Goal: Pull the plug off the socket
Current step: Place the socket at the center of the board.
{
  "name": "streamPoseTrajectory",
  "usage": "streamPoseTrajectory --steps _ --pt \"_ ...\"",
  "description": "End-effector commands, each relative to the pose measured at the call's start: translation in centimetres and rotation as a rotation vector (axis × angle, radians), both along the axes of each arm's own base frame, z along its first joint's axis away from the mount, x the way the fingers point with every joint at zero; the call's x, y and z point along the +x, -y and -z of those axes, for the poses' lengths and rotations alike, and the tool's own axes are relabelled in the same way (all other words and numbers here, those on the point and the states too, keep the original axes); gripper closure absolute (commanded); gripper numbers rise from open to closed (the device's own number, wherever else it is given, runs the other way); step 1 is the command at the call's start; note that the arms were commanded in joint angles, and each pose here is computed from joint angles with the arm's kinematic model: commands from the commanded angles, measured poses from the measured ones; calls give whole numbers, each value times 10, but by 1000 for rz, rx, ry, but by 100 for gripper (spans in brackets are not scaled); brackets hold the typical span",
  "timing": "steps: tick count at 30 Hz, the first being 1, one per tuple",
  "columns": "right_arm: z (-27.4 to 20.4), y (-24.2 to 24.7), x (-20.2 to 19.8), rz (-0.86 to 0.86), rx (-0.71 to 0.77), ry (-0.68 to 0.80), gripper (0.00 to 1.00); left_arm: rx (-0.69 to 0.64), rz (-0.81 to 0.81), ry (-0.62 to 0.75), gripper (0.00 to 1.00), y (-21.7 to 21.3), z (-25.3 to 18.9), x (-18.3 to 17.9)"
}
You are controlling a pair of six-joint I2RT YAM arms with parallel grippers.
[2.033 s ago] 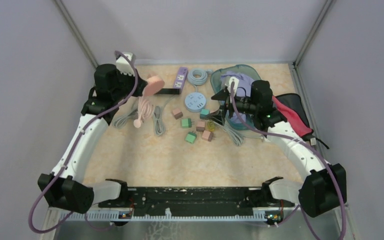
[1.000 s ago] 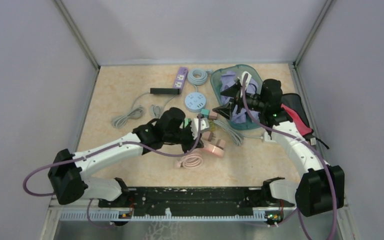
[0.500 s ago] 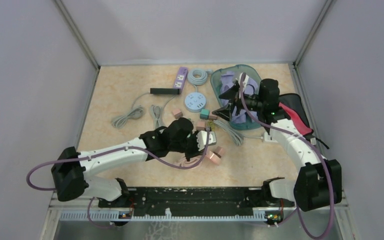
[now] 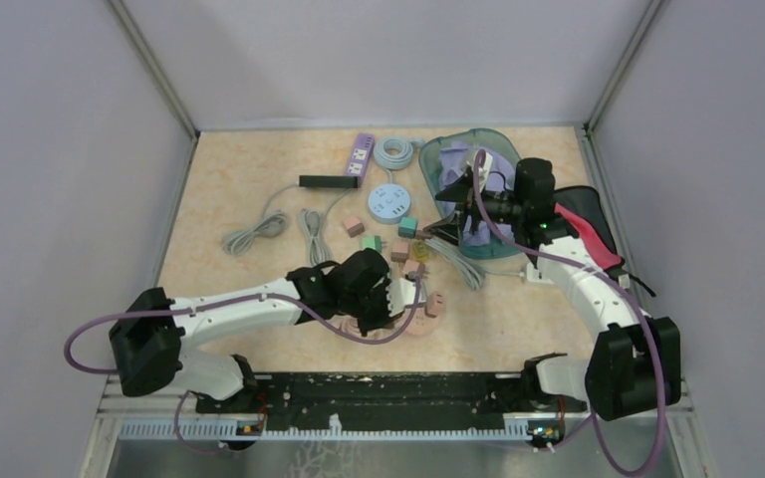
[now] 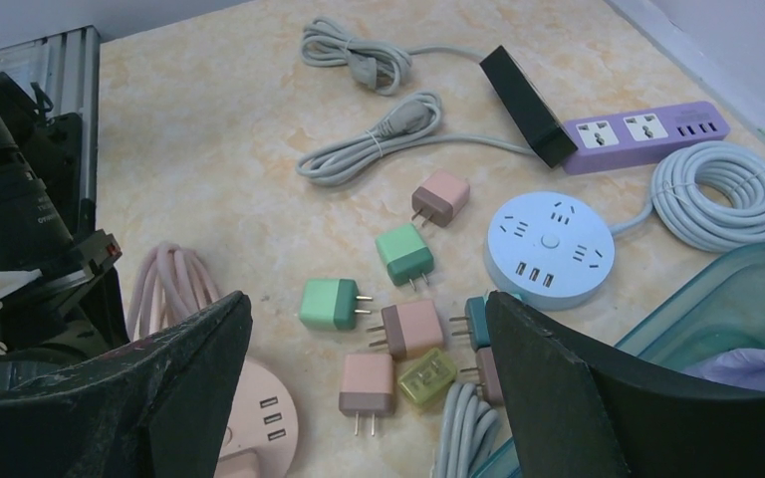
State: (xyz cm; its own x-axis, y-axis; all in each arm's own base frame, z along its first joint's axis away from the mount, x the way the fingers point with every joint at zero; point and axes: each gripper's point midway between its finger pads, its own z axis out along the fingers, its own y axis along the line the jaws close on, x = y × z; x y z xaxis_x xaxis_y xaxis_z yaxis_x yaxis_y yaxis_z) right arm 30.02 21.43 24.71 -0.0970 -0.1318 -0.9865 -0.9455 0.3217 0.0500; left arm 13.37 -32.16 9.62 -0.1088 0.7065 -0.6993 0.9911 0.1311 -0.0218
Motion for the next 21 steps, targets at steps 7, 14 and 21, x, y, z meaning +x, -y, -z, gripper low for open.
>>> streamPoseTrajectory --steps 7,14,21 --pt "-17 3 5 -4 -4 91 13 234 -6 -21 92 -24 51 3" --pt "-18 5 6 -1 -31 110 13 236 15 -49 60 -9 63 7" --pt "-14 6 6 -7 -49 114 13 145 1 -44 41 -3 45 3"
